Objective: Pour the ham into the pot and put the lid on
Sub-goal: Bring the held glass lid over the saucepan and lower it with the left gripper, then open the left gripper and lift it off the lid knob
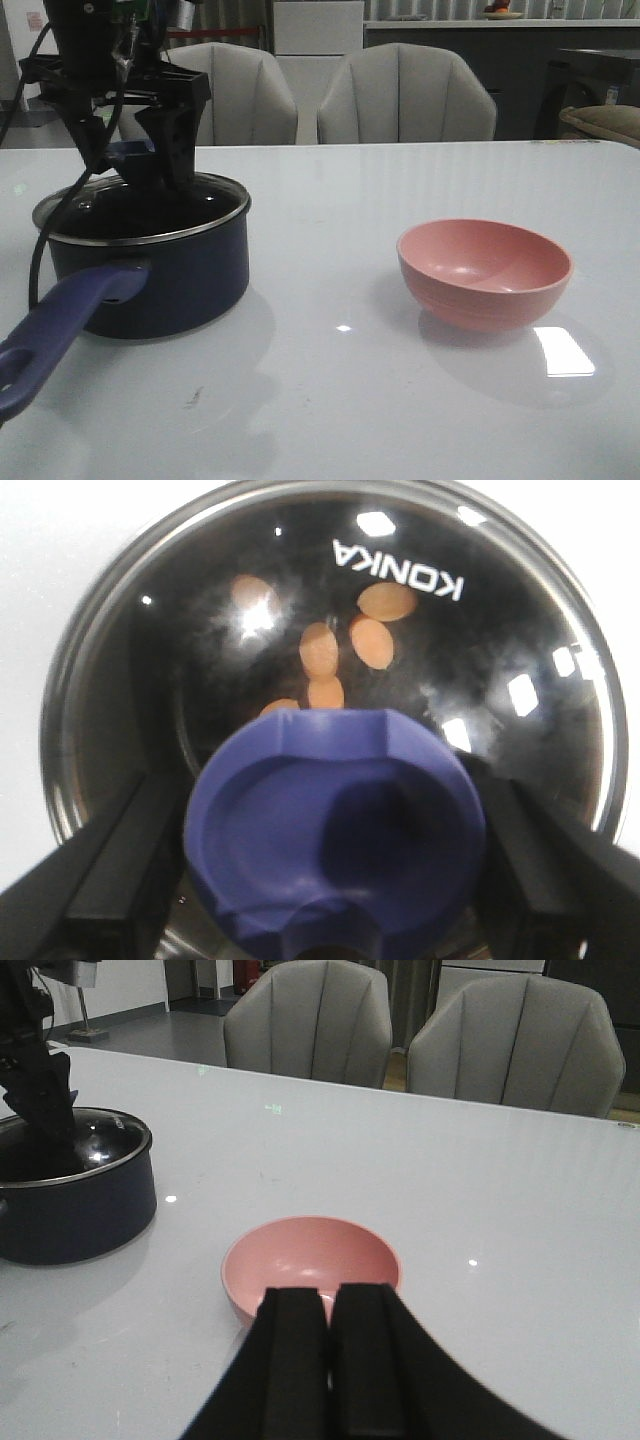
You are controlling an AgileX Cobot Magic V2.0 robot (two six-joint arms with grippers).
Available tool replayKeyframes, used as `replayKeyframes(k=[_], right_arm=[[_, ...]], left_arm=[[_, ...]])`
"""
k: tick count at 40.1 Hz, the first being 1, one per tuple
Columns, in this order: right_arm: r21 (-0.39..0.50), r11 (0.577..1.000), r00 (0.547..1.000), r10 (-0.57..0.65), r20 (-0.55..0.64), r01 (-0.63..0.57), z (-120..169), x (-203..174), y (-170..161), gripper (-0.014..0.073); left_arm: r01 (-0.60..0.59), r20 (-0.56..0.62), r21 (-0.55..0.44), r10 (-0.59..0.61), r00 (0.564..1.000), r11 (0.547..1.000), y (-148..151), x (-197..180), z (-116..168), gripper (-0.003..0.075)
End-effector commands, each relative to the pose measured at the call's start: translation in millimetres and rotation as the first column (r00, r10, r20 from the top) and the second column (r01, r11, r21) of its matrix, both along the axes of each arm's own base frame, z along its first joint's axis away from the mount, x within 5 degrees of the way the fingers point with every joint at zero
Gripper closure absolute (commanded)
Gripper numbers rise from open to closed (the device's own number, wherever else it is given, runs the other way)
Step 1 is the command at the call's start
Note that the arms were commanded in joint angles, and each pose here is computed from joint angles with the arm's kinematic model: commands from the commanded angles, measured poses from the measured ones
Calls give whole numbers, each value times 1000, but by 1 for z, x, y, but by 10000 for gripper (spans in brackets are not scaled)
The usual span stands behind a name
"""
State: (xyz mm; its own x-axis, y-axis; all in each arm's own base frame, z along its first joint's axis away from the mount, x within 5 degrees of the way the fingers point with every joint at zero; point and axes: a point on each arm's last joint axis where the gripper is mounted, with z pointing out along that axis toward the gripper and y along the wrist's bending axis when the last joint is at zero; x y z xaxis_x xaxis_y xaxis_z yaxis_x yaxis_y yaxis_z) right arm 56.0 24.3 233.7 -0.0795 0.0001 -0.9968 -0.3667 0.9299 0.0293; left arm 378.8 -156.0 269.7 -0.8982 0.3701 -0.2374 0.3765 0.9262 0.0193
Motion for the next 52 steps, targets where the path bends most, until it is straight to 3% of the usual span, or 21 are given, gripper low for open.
replayKeyframes(k=[1, 16, 33, 43, 52], right_arm=[[28, 999, 996, -23, 89, 21, 16, 1, -2, 452], [28, 999, 996, -23, 89, 21, 16, 1, -2, 452], [28, 999, 996, -23, 89, 21, 16, 1, -2, 452], [28, 999, 996, -23, 89, 21, 16, 1, -2, 452], [28, 999, 996, -23, 89, 21, 16, 1, -2, 452]], left_arm=[[5, 110, -40, -1, 994, 999, -1, -1, 28, 174], [5, 117, -52, 1, 993, 999, -2, -1, 30, 148], [10, 168, -122, 11, 986, 992, -5, -4, 66, 148], [26, 291, -173, 26, 957, 985, 8, -32, 118, 148], [54, 422, -227, 48, 905, 973, 32, -89, 163, 148]])
